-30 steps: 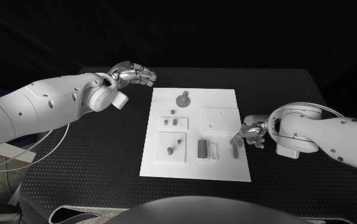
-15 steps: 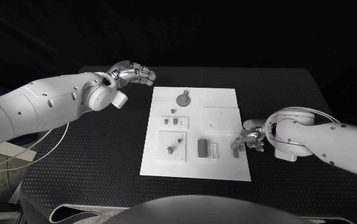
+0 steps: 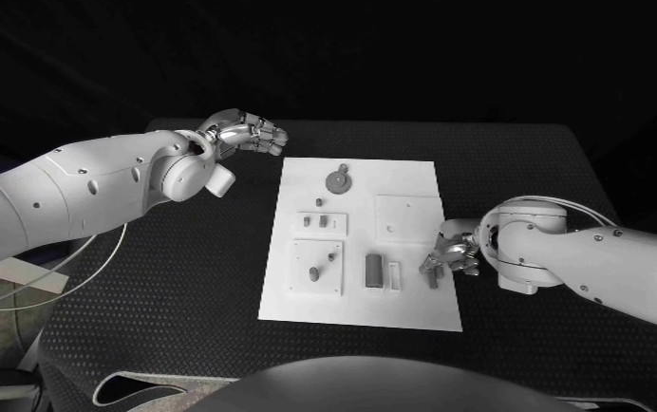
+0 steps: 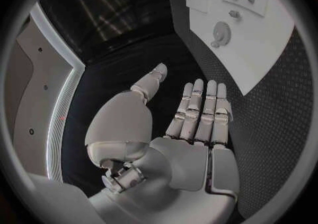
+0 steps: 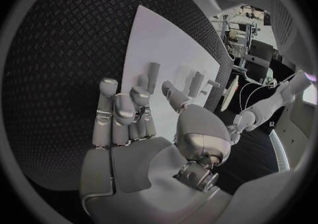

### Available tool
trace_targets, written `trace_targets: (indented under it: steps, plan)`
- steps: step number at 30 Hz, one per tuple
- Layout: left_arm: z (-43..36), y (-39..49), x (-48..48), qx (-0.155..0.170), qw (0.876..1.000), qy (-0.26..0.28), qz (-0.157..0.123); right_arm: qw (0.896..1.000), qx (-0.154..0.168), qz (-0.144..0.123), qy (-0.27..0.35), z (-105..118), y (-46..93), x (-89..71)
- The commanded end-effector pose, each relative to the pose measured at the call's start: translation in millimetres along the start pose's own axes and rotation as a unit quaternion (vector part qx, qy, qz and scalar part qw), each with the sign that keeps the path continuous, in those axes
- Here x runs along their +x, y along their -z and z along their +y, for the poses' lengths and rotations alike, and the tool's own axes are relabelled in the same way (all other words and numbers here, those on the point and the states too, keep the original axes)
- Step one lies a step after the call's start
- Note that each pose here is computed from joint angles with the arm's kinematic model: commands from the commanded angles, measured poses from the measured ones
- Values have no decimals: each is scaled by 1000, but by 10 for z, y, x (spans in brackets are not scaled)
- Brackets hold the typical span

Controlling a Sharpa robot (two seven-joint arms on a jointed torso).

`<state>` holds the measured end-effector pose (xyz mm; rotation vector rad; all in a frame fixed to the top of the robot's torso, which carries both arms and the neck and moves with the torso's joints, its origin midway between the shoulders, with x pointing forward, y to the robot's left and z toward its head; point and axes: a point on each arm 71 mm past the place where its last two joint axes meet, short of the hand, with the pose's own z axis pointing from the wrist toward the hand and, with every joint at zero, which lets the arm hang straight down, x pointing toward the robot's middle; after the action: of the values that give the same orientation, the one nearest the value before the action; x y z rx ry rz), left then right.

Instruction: Assemble the parts on the task board

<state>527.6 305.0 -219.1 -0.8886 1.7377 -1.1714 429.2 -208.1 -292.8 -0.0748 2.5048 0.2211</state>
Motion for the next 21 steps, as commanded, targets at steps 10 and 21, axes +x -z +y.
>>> trace_targets:
  steps: [10, 21]
  plan:
    - [-11, 1, 16, 2, 1000, -1, 9, 993, 30, 14, 116, 7, -116, 260]
    - [-9, 4, 14, 2, 1000, -2, 9, 987, 32, 5, 157, 69, -171, 340]
